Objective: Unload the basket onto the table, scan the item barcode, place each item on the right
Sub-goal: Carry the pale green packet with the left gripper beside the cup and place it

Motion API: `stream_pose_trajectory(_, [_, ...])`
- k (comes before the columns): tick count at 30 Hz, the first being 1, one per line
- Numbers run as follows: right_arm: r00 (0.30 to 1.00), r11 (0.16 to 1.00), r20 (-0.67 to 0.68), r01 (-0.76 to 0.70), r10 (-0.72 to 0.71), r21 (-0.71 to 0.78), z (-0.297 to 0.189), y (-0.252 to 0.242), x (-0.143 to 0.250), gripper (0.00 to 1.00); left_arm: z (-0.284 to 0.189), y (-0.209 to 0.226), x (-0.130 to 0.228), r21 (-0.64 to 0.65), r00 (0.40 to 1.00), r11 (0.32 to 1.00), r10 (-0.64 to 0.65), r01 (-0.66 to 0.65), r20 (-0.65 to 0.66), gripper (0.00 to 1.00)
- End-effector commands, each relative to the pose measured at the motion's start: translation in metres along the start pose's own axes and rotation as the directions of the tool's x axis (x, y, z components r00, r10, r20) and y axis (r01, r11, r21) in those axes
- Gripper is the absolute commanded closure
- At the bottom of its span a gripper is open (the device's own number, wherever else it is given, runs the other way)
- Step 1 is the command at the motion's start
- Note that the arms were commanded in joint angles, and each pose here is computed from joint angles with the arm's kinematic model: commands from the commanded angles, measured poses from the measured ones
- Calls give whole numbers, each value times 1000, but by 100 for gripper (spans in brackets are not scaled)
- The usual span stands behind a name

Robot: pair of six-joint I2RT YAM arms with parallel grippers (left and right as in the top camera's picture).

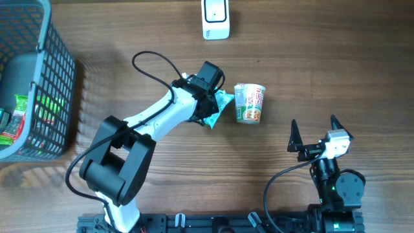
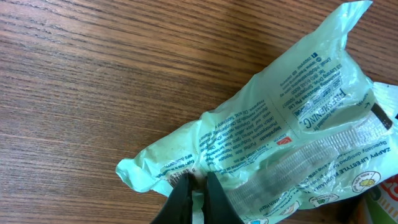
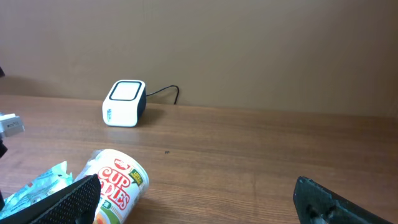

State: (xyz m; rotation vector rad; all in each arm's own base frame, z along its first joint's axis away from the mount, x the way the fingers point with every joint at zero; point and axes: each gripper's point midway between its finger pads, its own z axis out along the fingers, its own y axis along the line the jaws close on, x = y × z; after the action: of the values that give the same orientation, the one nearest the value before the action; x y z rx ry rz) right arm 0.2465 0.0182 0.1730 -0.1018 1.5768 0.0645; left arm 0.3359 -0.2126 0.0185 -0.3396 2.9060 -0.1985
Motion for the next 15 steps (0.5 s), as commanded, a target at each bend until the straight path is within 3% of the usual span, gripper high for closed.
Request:
stream_pose_trajectory(1, [1000,1000,11,1,-1,4,0,-1,-2,0,-13,-4,-9,20,999,999,26,-27,33,81])
stream_pose_trajectory(6, [1000,1000,11,1,-1,4,0,-1,-2,0,-57,-10,-42,94,987,995,5,-20,159,66])
stream_pose_trajectory(10, [1000,1000,11,1,-1,4,0,-1,-2,0,-52,9,-40,20,988,1000,0,-3,153,96])
stream_pose_trajectory(15, [1000,1000,11,1,-1,4,0,-1,-2,0,-26,23,-22,-36,996,999,7,-3,90,96])
